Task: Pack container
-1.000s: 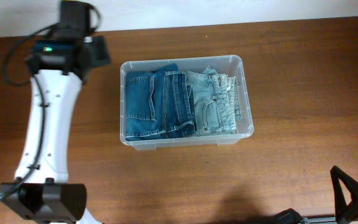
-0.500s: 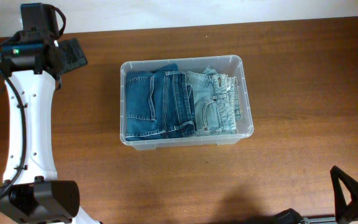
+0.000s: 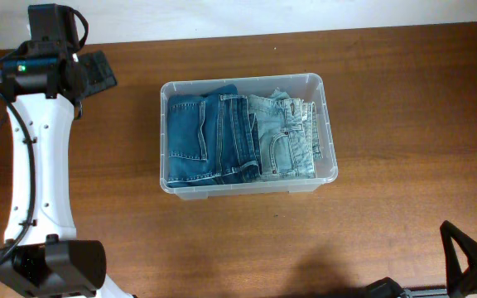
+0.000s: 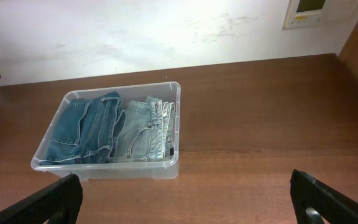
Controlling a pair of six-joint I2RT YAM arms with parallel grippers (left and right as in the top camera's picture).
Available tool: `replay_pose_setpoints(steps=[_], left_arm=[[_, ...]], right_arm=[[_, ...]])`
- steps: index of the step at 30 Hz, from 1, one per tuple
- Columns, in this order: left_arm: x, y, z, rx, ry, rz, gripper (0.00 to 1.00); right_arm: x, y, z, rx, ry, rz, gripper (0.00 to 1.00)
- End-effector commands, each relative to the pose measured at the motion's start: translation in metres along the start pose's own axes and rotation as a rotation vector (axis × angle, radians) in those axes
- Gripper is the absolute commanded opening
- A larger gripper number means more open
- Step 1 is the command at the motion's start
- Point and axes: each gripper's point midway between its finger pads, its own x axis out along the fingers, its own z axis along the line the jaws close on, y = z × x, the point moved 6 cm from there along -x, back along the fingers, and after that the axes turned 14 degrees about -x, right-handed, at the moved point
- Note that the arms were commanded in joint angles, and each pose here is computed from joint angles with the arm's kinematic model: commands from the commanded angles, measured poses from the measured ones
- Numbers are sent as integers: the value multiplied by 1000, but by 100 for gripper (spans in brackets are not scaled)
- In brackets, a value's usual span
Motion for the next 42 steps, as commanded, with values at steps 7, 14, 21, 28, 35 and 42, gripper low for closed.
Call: replay_pose_setpoints(steps=[7,14,21,28,35,42], left_arm=[[-2,-1,2,2,-7,-9,100],[-2,-1,1,2,-7,-9,99],[-2,-1,2,2,-7,-9,99],[-2,-1,1,2,-7,-9,99],[-2,-1,1,2,-7,-9,100],[-2,-1,1,2,-7,-9,99]], right_arm=[[-3,2,-3,1,19,-5,98],[-12,18,-6,33,72,-18,99],[-9,53,-5,91,165,-112,99],[22,91,-1,134,230,-219,99],[78,110,6,150,210,-361,99],[138,117,15,135,118,-500,99]])
